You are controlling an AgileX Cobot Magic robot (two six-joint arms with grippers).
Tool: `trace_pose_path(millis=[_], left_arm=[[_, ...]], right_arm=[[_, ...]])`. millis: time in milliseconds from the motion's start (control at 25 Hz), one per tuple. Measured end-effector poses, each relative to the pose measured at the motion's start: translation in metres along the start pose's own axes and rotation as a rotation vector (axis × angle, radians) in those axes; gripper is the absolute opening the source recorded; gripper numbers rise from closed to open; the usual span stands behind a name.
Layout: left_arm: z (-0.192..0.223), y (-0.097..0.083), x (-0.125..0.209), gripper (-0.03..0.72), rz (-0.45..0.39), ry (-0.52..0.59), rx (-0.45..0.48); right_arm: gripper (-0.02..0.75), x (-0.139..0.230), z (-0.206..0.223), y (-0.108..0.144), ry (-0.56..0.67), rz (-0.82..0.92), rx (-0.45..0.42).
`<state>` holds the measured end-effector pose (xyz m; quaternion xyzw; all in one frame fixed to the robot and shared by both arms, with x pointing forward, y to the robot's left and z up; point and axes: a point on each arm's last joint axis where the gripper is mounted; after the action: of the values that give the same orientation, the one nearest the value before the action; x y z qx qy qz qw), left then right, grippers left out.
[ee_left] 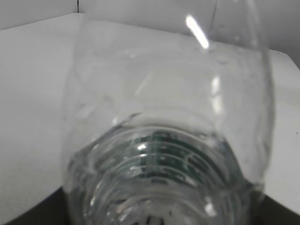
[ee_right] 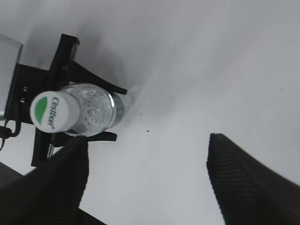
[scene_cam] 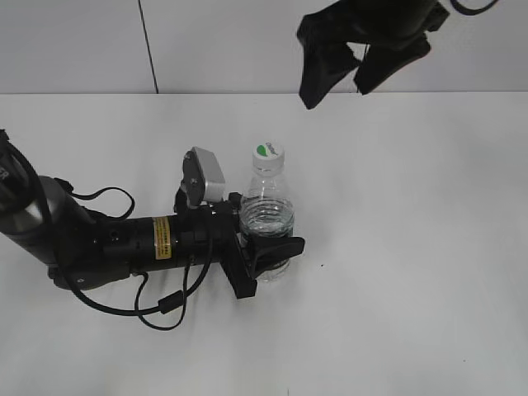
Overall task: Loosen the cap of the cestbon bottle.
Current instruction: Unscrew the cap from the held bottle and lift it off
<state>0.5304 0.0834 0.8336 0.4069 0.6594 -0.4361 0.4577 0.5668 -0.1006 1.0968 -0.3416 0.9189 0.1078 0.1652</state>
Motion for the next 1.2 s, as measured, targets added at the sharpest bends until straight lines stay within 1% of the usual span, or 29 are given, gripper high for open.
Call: trace_pose_path(millis=[200,360,640,960,1200], left_arm=[[0.000,0.000,0.000,0.401,0.005,0.002,0.003],[0.000,-0.001,0.001,0.401,0.060,0.009,0.015],[0.000,-0.001,0.001,0.401,0.076,0.009,0.018],[0.000,-0.001,0.001,0.401,0.076,0.016,0.015],[0.000,-0.001,0.001,0.401,0.077,0.017,0.014]], right_arm=[[0.596,-0.026,0.015,0.014,-0.004,-0.019,-0.019],[0.596,-0.036,0.031,0.016,0.006,-0.007,-0.025],[0.596,-0.038,0.043,0.026,0.029,-0.017,-0.039],[0.596,-0.038,0.047,0.053,0.042,-0.069,-0.063],[0.596,-0.026,0.062,0.058,0.109,-0.073,-0.065]])
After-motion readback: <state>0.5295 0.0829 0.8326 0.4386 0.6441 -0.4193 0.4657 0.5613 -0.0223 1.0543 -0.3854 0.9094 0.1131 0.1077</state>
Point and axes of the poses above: a point on each arm's last joint axis where the gripper is mounted, z pointing out along that axis toward the gripper, y along the wrist's bending axis when the last joint is at zero, x = y × z, and after that the axes turned 5 degrees about -z, right-handed
